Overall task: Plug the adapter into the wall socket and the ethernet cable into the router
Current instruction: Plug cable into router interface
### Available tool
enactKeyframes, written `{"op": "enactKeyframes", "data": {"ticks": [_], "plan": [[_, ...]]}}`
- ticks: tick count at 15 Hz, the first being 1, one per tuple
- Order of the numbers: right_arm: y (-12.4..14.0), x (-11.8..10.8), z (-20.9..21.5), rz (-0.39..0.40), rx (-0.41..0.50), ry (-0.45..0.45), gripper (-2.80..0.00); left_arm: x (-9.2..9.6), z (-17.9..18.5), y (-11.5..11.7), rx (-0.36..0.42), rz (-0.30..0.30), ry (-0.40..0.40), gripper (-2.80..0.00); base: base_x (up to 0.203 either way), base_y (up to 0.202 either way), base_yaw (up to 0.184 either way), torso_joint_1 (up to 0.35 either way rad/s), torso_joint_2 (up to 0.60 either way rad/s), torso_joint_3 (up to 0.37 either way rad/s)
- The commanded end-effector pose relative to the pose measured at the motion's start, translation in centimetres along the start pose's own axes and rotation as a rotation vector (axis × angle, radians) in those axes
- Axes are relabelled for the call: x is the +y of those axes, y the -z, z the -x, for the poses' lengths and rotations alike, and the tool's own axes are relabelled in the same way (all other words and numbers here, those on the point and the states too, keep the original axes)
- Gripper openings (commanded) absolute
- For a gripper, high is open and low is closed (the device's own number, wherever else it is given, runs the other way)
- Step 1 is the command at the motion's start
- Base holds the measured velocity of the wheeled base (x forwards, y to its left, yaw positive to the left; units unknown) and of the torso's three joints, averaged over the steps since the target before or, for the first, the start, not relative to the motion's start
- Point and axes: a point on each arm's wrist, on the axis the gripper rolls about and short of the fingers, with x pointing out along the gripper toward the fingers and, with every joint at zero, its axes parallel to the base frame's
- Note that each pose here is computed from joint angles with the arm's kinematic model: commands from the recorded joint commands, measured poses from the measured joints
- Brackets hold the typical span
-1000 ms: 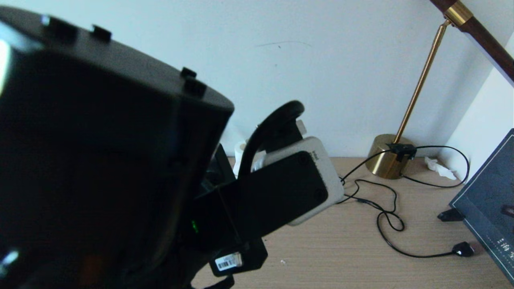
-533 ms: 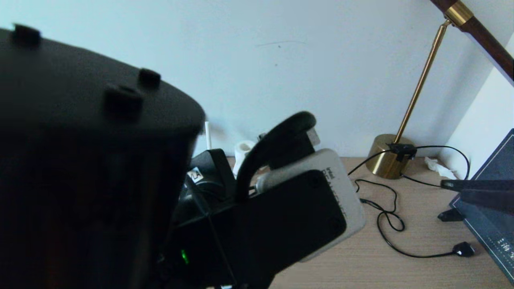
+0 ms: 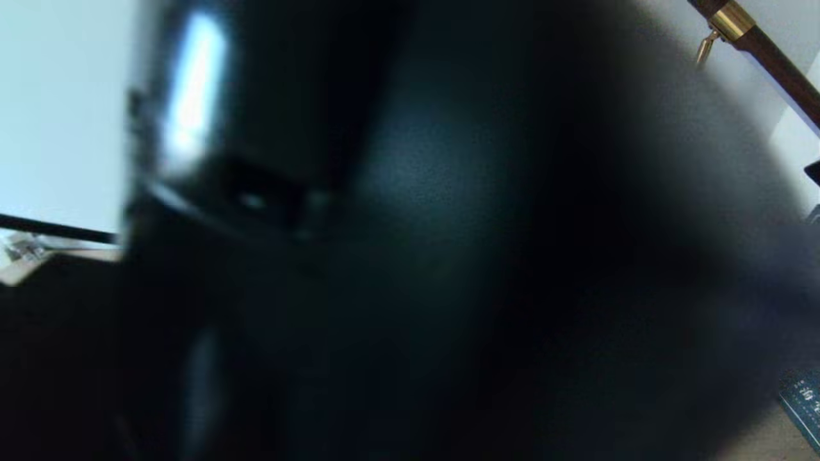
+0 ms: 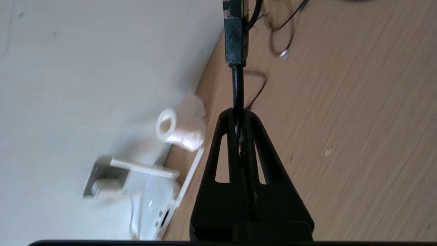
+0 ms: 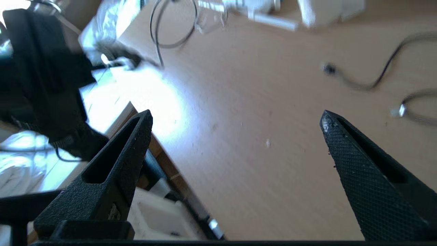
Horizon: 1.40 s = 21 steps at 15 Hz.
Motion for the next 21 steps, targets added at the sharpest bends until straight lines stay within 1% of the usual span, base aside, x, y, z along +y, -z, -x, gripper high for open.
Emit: {"op": "enactKeyframes", "data": {"ticks": [1,3,5,7,9,11,13,16,21], "plan": [[-0.1,0.0,-0.1,0.007,-0.009,-0.005,0.0,-1.8,-1.8,-0.8,0.017,-0.03,0.022,-2.8,0.0,0.0,0.0,0.0,0.0,0.0],[-0.1,-0.1,-0.1,0.005,-0.012,0.007,0.0,-2.8,-3.1,-1.6,0.018,-0.036,0.029,-2.8,0.0,0.0,0.0,0.0,0.0,0.0],[-0.1,-0.1,-0.1,0.011,-0.014,0.008,0.0,-3.3,-3.9,-1.7,0.031,-0.041,0.034,-2.8,0.0,0.0,0.0,0.0,0.0,0.0],[-0.5,-0.1,-0.2,0.015,-0.019,0.006,0.0,-2.9,-4.5,-0.9,0.06,-0.038,0.023,-2.8,0.0,0.0,0.0,0.0,0.0,0.0],[-1.0,-0.7,-1.1,0.022,-0.025,0.002,0.0,-2.2,-5.3,-0.4,0.074,-0.027,0.017,-2.8,0.0,0.0,0.0,0.0,0.0,0.0],[-1.5,-1.6,-2.3,0.027,-0.047,-0.007,0.0,-2.2,-6.4,-0.4,0.072,-0.017,0.02,-2.8,0.0,0.0,0.0,0.0,0.0,0.0],[-1.7,-2.8,-3.7,0.004,-0.052,-0.012,0.0,-1.7,-7.8,-0.4,0.072,0.01,-0.008,-2.8,0.0,0.0,0.0,0.0,0.0,0.0],[-1.6,-3.9,-5.1,-0.005,-0.046,-0.018,0.0,-1.4,-7.8,-0.3,0.072,0.011,-0.012,-2.8,0.0,0.0,0.0,0.0,0.0,0.0],[-1.9,-4.0,-5.7,0.011,-0.055,-0.034,0.0,-1.6,-7.7,-0.3,0.07,0.009,-0.01,-2.8,0.0,0.0,0.0,0.0,0.0,0.0]]}}
